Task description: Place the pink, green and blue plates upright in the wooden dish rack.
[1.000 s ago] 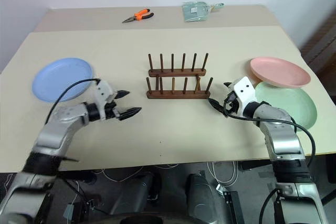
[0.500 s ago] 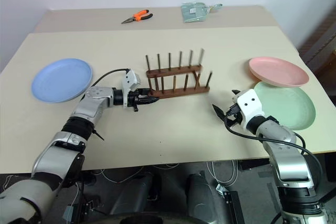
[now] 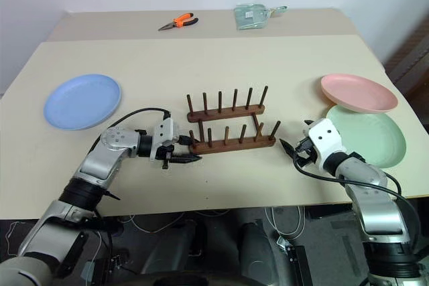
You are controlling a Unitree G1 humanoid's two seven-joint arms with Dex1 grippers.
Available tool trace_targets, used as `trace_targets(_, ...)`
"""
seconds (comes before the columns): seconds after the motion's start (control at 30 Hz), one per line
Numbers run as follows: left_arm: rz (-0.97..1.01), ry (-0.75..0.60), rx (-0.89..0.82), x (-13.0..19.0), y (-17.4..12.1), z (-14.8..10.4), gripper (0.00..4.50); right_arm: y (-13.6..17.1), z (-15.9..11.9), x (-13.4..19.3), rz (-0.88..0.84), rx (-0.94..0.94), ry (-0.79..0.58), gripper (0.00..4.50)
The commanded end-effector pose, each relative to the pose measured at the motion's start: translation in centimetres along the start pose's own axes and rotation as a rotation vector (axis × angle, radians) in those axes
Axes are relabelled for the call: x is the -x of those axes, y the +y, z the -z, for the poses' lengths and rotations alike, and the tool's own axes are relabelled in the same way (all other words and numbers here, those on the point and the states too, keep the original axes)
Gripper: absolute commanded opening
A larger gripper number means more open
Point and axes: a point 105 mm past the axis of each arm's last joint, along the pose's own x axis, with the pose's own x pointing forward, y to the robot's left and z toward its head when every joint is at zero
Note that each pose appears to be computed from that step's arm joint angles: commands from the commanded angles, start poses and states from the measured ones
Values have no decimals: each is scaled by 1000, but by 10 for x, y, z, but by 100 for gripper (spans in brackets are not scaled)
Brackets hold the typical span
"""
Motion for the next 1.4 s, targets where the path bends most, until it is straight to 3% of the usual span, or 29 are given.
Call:
trace_targets(0.03,-68,84,0,9,8,13,434,-11,-5,10,37,51,-8,450)
trace_targets(0.07,-85,112,8,15,9,19,443,-13,-3,13,41,54,1,450)
trace_targets(0.17,-71,167,81,35,-4,33,450,-10,2,24,-5,40,16,377)
trace_targets(0.27,-4,130,174,51,-30,30,361,16,-3,29,-137,10,6,235)
trace_targets(0.37,7,99,215,45,-46,23,211,46,-10,29,-272,-46,-18,72)
trace_targets(0.43,-4,81,205,32,-52,19,126,60,-8,23,-316,-52,-12,0)
trace_targets(0.57,-106,-28,302,5,-43,8,126,66,-5,-3,-270,-14,-6,0)
trace_targets(0.7,-300,16,250,-8,-19,18,126,62,-3,-27,-191,38,14,0)
trace_targets(0.87,-580,13,276,-6,27,28,126,47,-15,-58,-53,38,-24,0)
trace_targets(1.1,-657,-2,259,0,45,28,126,39,-22,-69,-30,53,-41,0)
trace_targets(1.2,-603,-34,232,1,36,20,120,25,-27,-49,-78,115,-46,84)
trace_targets(1.33,-525,-93,232,2,19,10,120,-20,-47,-16,-21,230,-61,302)
trace_targets(1.4,-477,-133,242,0,10,3,120,-41,-55,-3,18,299,-51,380)
